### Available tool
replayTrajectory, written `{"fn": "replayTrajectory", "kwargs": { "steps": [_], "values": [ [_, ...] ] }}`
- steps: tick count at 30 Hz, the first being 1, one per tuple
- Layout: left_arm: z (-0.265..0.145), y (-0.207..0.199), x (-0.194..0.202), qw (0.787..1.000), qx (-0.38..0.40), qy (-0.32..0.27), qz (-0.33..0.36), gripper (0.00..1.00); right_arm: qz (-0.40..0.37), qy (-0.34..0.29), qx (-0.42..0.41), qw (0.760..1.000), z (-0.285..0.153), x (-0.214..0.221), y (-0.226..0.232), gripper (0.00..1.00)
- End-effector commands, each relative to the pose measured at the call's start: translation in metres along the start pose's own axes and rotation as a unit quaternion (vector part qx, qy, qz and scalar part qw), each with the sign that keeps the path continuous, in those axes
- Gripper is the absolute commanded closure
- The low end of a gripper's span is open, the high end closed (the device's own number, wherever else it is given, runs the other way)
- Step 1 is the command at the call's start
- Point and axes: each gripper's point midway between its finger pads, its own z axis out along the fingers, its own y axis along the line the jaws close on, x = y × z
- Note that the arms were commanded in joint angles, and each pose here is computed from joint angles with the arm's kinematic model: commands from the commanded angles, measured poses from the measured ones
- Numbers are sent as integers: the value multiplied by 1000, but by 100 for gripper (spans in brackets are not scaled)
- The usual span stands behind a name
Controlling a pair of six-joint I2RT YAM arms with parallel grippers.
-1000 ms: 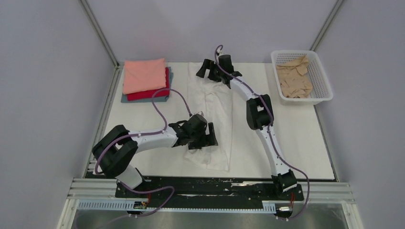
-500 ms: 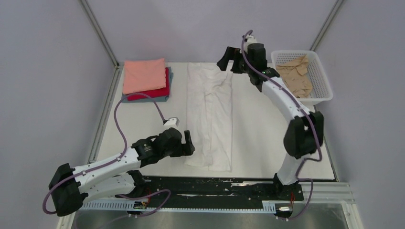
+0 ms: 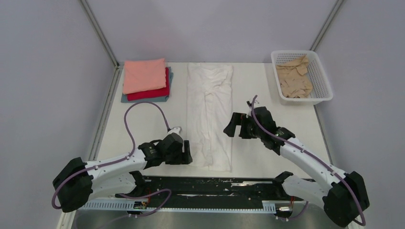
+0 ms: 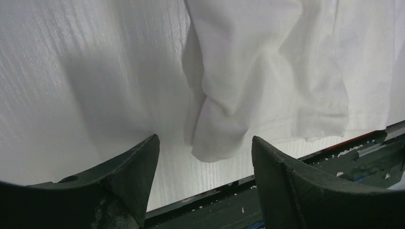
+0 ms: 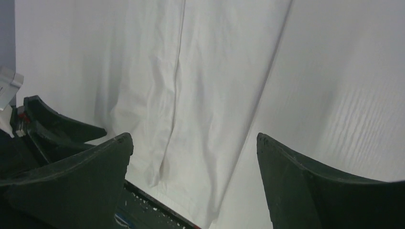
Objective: Fold and stack the t-shirts
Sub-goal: Grab the bottom of the folded rectangular tshirt with both arms
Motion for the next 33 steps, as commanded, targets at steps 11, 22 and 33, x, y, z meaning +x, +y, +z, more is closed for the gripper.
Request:
{"fn": "replayTrajectory", "kwargs": {
  "steps": [11,22,33],
  "values": [
    [15,0,16,998,-34,43,28,53,67,173,-13,982,-25,151,14,16],
    [15,24,41,995,-69,79,-5,100,92,221,29,971,-27,198,1,48],
    [16,25,48,996,-51,76,-22,100,114,212,82,967,-22,217,-21,67]
  ]
}}
